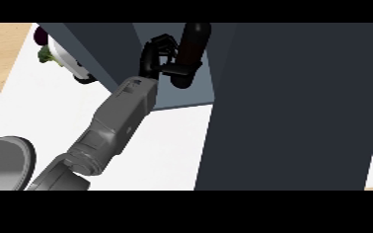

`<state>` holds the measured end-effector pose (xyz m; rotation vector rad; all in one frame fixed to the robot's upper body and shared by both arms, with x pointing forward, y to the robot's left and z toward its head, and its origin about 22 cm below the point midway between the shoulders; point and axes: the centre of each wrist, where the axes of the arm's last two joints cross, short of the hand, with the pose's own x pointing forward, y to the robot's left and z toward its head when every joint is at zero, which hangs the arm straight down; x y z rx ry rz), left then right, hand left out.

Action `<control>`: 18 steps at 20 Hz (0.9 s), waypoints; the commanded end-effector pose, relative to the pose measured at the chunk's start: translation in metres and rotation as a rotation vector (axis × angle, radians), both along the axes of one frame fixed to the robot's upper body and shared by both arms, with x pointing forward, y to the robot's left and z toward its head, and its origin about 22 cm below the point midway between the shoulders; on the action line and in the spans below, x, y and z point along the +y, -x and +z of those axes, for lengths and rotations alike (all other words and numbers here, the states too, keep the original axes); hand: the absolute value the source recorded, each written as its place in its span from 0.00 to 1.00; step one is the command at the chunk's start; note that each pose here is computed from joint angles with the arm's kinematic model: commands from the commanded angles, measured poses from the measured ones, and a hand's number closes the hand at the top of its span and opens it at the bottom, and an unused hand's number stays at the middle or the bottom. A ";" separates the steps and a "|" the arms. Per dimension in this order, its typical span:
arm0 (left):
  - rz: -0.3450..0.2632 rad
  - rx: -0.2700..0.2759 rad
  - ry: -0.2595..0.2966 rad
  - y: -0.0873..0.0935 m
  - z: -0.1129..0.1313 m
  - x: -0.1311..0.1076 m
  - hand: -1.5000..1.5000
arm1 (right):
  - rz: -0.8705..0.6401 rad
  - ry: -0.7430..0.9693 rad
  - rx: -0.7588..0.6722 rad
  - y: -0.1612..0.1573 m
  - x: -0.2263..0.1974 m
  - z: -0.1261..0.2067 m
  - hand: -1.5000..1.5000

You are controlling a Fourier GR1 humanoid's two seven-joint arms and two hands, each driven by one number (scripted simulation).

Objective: Pick up the wine, place it into the cabinet and close the cabinet

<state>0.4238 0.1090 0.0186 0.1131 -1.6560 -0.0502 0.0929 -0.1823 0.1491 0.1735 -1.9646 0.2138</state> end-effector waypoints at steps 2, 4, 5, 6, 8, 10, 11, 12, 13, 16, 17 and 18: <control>0.028 -0.039 -0.063 -0.008 0.011 0.008 0.00 | 0.055 -0.090 0.007 0.016 -0.005 0.025 0.00; 0.045 -0.038 -0.087 -0.009 0.014 0.003 0.00 | 0.073 -0.088 0.021 0.020 -0.005 0.024 0.00; 0.062 -0.051 -0.124 -0.013 0.016 0.022 0.00 | 0.062 -0.086 0.009 0.020 -0.005 0.026 0.00; 0.071 -0.059 -0.125 -0.011 0.014 0.009 0.00 | 0.082 -0.088 0.010 0.016 -0.002 0.019 0.00; 0.093 -0.077 -0.157 -0.007 0.005 0.013 0.00 | 0.078 -0.062 0.015 0.016 -0.003 0.019 0.00; 0.112 -0.070 -0.165 -0.013 0.014 0.026 0.00 | 0.095 -0.075 -0.012 0.018 -0.005 0.029 0.00; 0.129 -0.076 -0.173 -0.015 0.018 0.022 0.00 | 0.091 -0.078 0.001 0.018 -0.003 0.021 0.00; 0.145 -0.074 -0.181 -0.020 0.027 0.025 0.00 | 0.093 -0.069 0.006 0.015 -0.001 0.015 0.00; 0.139 -0.077 -0.169 -0.018 0.023 0.034 0.00 | 0.090 -0.065 -0.002 0.018 -0.004 0.022 0.00; 0.117 -0.094 -0.135 -0.021 0.030 0.029 0.00 | 0.088 -0.075 0.001 0.017 -0.002 0.017 0.00; 0.087 -0.106 -0.101 -0.021 0.031 0.027 0.00 | 0.076 -0.073 -0.008 0.017 -0.004 0.019 0.00; 0.055 -0.123 -0.105 -0.025 0.040 0.026 0.00 | 0.091 -0.092 -0.012 0.021 -0.005 0.025 0.00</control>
